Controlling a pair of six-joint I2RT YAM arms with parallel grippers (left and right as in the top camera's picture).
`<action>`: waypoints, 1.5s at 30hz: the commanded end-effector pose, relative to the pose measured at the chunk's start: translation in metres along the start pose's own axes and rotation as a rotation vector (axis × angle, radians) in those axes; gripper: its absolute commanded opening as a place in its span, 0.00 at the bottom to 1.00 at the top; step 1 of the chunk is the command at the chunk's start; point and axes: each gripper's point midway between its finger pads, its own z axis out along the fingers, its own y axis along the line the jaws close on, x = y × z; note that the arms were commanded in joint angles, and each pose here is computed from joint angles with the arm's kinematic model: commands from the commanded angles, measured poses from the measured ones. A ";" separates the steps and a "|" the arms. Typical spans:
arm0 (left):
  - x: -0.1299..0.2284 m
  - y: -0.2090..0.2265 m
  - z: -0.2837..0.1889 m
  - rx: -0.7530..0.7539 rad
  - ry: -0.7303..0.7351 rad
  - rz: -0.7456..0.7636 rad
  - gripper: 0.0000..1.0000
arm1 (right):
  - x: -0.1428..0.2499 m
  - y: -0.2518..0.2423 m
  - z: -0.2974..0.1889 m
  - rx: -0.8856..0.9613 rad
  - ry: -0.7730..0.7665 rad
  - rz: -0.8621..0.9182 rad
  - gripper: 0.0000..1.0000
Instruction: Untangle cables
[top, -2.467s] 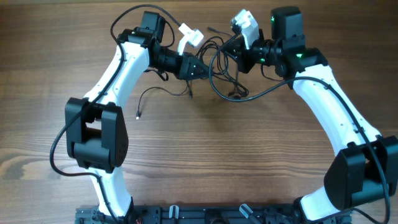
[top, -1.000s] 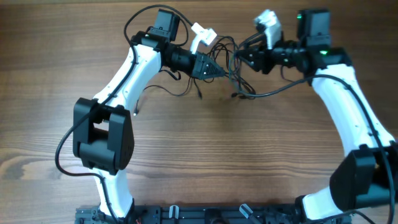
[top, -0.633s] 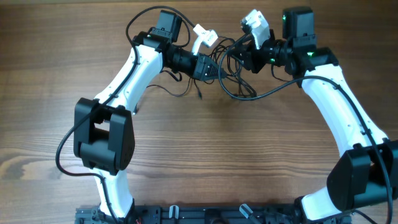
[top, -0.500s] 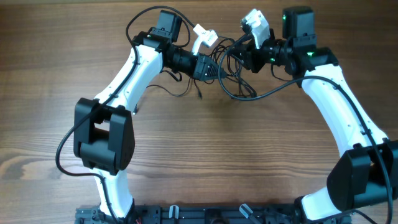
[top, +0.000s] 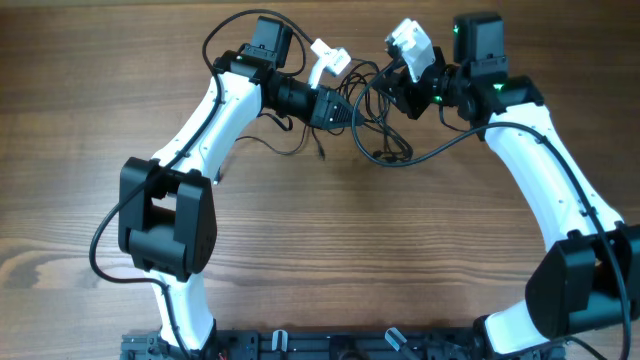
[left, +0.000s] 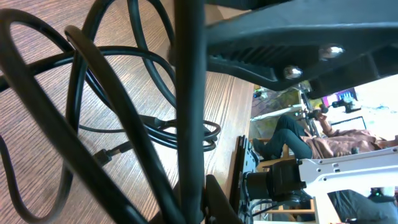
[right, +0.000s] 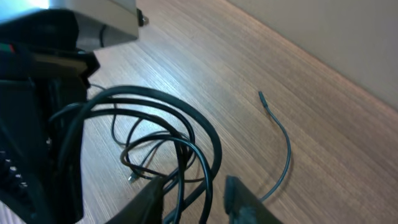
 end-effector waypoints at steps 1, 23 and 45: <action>0.000 -0.005 0.002 0.036 -0.001 0.021 0.06 | 0.016 -0.005 0.017 -0.006 0.048 0.008 0.20; -0.011 0.076 -0.015 -0.432 -0.091 -0.332 0.06 | -0.025 0.029 -0.027 -0.330 -0.207 0.067 0.04; -0.016 0.091 -0.024 -0.529 -0.131 -0.350 0.05 | 0.054 -0.117 -0.075 0.230 -0.078 0.751 0.04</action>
